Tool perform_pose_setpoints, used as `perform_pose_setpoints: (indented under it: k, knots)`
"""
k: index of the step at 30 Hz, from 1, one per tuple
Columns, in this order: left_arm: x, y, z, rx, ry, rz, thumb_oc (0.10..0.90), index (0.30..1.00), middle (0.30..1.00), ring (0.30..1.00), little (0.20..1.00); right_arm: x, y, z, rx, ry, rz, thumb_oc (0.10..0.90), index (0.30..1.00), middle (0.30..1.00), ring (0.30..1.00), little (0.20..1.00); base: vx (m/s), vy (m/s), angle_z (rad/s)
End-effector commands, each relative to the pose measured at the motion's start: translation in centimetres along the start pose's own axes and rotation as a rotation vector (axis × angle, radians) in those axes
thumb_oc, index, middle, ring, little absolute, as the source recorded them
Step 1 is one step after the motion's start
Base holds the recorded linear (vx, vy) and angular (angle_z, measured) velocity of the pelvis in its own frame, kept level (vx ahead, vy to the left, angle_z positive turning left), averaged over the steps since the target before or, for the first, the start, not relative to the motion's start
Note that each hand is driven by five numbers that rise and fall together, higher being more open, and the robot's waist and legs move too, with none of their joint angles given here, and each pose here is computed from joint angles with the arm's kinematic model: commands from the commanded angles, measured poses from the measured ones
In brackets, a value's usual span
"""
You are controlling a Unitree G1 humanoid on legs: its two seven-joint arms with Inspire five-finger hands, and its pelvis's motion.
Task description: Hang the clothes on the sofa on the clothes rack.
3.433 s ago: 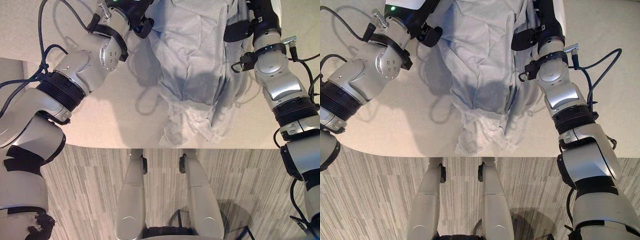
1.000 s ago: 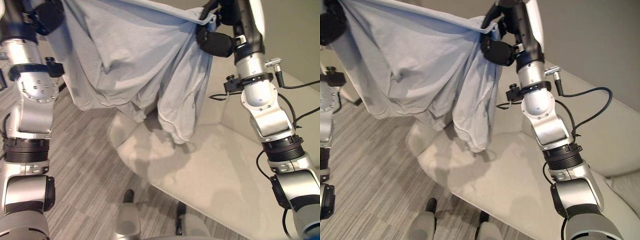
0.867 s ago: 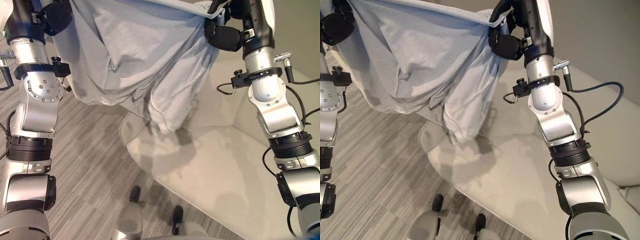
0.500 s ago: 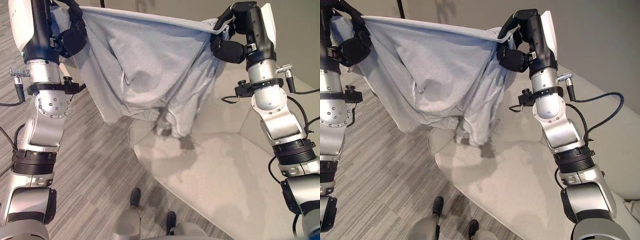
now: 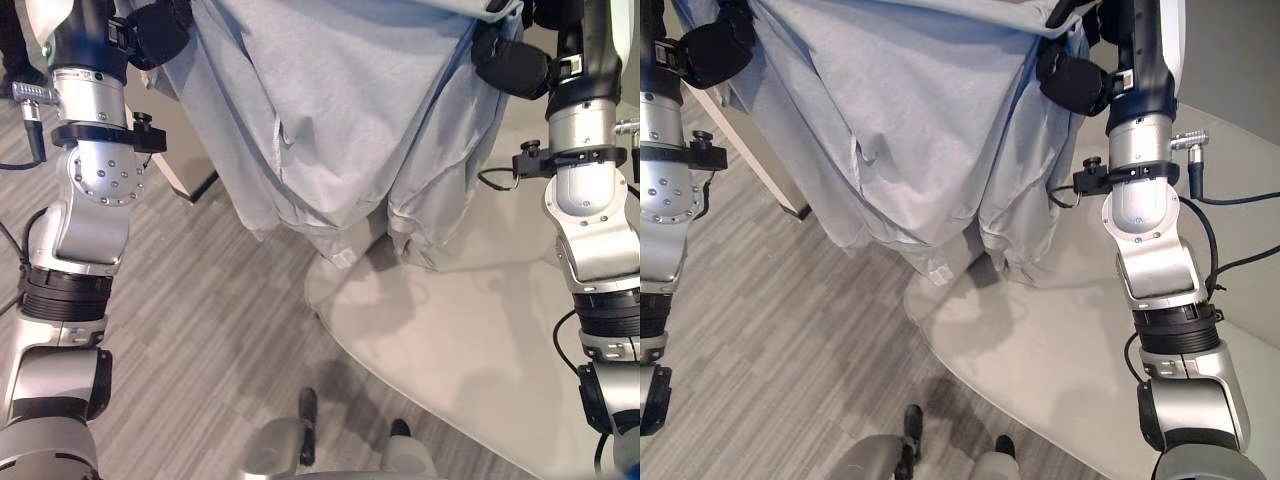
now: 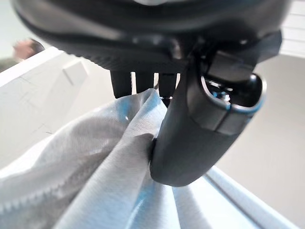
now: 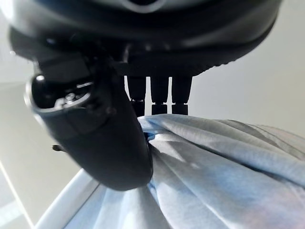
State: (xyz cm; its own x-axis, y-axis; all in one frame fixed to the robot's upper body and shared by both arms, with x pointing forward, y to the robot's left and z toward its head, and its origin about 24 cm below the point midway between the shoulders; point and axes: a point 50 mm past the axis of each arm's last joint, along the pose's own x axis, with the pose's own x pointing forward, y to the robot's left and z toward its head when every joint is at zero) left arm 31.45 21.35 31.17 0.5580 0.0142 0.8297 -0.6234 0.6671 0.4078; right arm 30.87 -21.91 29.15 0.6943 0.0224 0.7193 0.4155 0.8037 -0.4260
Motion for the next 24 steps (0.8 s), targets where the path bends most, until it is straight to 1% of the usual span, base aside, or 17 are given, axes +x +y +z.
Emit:
perform_pose_setpoints:
  k: [1, 4, 6, 11, 14, 17, 20, 21, 22, 24]
  knots:
    - [0.5, 4.6, 0.3, 0.066, -0.061, 0.17, 0.4, 0.3, 0.3, 0.3, 0.3, 2.2, -3.0, 1.3, -0.006, -0.081, -0.141, 0.4, 0.3, 0.3, 0.3, 0.3, 0.22, 0.134, 0.06]
    - [-0.1, 4.8, -0.5, 0.059, -0.021, 0.191, 0.4, 0.3, 0.3, 0.3, 0.3, 1.8, -3.0, 0.5, -0.023, -0.051, -0.129, 0.4, 0.3, 0.3, 0.3, 0.3, 0.43, 0.087, 0.46]
    - [-0.4, 4.8, 0.0, 0.036, -0.031, 0.197, 0.4, 0.3, 0.3, 0.3, 0.3, 2.5, -2.9, 1.2, -0.019, -0.079, -0.123, 0.4, 0.3, 0.3, 0.3, 0.3, 0.29, -0.022, 0.79]
    - [-0.9, 5.0, -0.1, 0.026, -0.019, 0.197, 0.4, 0.3, 0.3, 0.3, 0.3, 2.3, -3.2, 1.2, -0.024, -0.076, -0.134, 0.4, 0.3, 0.3, 0.3, 0.3, 0.24, 0.039, 0.09]
    - [-0.6, 5.2, -0.4, 0.059, -0.012, 0.193, 0.4, 0.3, 0.3, 0.3, 0.3, 1.8, -4.2, 0.6, -0.056, -0.054, -0.174, 0.4, 0.3, 0.3, 0.3, 0.3, 0.46, 0.437, -0.47]
    - [0.3, 4.7, 1.0, 0.038, -0.078, 0.173, 0.4, 0.3, 0.3, 0.3, 0.3, 1.9, -4.6, 1.0, -0.066, -0.069, -0.186, 0.4, 0.3, 0.3, 0.3, 0.3, 0.25, 0.483, -0.36]
    - [0.3, 4.3, 1.6, 0.012, -0.102, 0.157, 0.4, 0.3, 0.3, 0.3, 0.3, 1.8, -4.7, 0.4, 0.017, -0.04, -0.23, 0.4, 0.3, 0.3, 0.3, 0.3, 0.35, 0.599, -0.77]
    - [-0.1, 4.8, 1.6, 0.027, -0.108, 0.161, 0.4, 0.3, 0.3, 0.3, 0.3, 0.8, -3.5, -0.2, 0.081, -0.006, -0.217, 0.4, 0.3, 0.3, 0.3, 0.3, 0.41, 0.68, -0.81]
    - [-0.4, 4.7, 1.6, 0.024, -0.109, 0.159, 0.4, 0.3, 0.3, 0.3, 0.3, 0.1, -3.4, -0.5, 0.081, 0.002, -0.211, 0.4, 0.3, 0.3, 0.3, 0.3, 0.33, 0.534, -0.94]
    - [-0.9, 4.9, 1.1, 0.022, -0.088, 0.169, 0.4, 0.3, 0.3, 0.3, 0.3, -0.1, -3.1, -0.5, 0.086, 0.002, -0.193, 0.4, 0.3, 0.3, 0.3, 0.3, 0.14, 0.198, -0.79]
